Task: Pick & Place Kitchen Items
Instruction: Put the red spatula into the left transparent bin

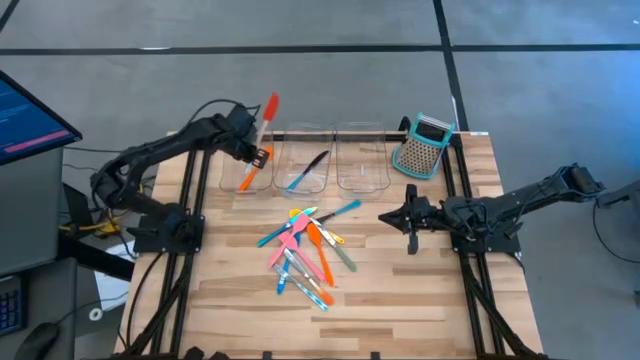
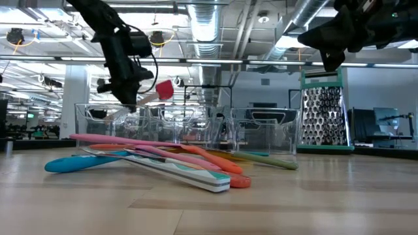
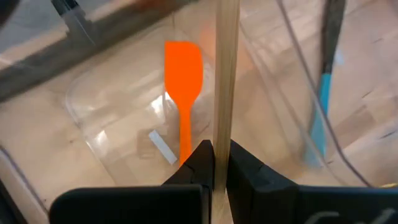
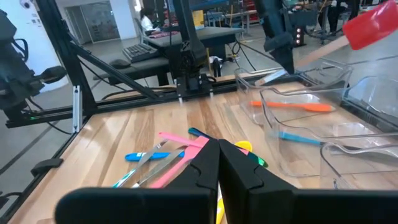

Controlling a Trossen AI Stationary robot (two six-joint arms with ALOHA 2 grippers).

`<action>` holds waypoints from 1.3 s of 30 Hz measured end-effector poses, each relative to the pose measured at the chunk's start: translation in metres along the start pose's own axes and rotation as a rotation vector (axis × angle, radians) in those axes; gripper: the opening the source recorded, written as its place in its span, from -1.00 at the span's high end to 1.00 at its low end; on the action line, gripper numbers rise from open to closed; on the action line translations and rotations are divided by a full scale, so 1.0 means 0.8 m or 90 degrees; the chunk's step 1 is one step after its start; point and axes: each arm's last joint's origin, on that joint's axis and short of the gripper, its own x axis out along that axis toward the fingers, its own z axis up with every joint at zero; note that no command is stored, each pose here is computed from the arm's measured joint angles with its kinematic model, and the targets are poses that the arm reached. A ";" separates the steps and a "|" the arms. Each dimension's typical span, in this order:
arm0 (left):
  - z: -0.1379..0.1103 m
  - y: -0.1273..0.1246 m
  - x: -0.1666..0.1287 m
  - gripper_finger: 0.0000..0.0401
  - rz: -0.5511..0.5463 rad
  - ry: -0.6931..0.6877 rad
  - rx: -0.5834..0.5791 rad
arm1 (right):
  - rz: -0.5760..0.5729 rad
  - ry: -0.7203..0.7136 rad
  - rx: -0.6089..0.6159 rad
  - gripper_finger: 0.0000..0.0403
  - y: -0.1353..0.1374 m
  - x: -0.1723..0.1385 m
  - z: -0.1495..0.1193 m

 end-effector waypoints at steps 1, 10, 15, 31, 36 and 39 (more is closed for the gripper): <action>0.000 0.000 0.003 0.96 0.002 0.006 0.000 | 0.000 0.000 0.000 1.00 0.000 0.000 0.000; -0.014 0.006 -0.004 0.96 0.054 0.025 -0.014 | 0.000 0.002 -0.003 1.00 0.000 0.000 0.000; -0.038 0.013 -0.016 0.96 0.056 -0.004 -0.016 | 0.000 0.003 -0.003 1.00 0.000 0.000 -0.001; -0.101 0.028 0.025 0.96 0.052 -0.038 -0.031 | 0.000 -0.002 -0.001 1.00 0.000 0.000 0.000; -0.101 0.027 0.027 0.96 0.046 -0.050 -0.032 | 0.000 -0.003 -0.001 1.00 0.000 0.000 0.001; -0.099 0.027 0.027 0.96 0.042 -0.063 -0.033 | 0.000 -0.003 -0.001 1.00 0.000 0.000 0.001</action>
